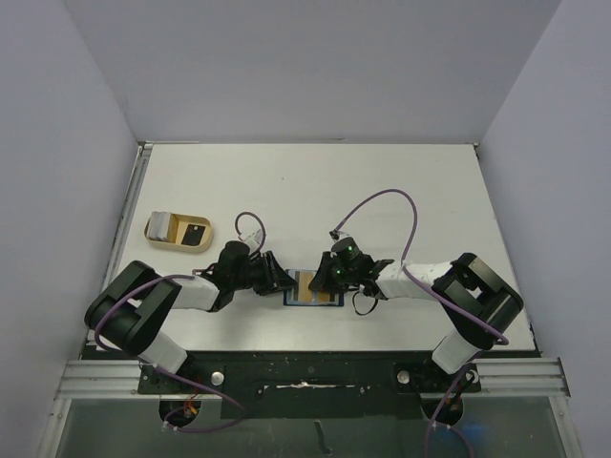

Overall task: Put the credit cards into the card holder
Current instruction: Turn over the card slot in the card holder.

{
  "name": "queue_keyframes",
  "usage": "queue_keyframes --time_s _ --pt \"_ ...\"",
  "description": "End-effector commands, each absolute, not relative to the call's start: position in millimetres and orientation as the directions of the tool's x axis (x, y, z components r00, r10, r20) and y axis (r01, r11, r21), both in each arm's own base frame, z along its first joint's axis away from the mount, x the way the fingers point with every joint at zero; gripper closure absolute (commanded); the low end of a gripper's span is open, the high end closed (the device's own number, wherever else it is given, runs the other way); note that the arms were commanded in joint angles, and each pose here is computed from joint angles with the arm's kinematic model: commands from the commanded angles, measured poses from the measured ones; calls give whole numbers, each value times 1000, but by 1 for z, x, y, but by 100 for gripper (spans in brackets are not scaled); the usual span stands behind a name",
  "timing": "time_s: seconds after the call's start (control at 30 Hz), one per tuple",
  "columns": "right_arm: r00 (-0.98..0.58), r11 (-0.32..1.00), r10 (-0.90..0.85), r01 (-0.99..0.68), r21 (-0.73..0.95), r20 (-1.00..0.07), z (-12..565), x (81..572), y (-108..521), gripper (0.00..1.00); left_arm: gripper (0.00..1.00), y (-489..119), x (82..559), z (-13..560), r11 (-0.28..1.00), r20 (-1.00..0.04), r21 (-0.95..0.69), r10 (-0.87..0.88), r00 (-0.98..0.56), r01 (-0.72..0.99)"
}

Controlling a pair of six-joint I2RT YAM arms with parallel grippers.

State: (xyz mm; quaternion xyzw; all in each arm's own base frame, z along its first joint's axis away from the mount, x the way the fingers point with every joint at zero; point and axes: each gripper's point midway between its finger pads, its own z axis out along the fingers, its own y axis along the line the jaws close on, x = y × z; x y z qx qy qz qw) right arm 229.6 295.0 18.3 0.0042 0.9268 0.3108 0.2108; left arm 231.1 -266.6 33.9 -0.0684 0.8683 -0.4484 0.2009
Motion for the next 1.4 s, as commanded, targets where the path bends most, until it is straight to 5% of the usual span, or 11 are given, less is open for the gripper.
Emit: queue_keyframes --time_s 0.0,0.63,1.37 --pt "-911 833 125 -119 540 -394 7 229 288 95 69 -275 235 48 545 -319 -831 -298 -900 114" --pt "-903 829 134 -124 545 -409 14 233 289 89 72 -299 231 98 392 -303 -903 -298 -905 174" --pt "-829 832 182 -158 532 -529 50 247 279 72 73 -316 230 103 386 -323 -899 -263 -909 208"
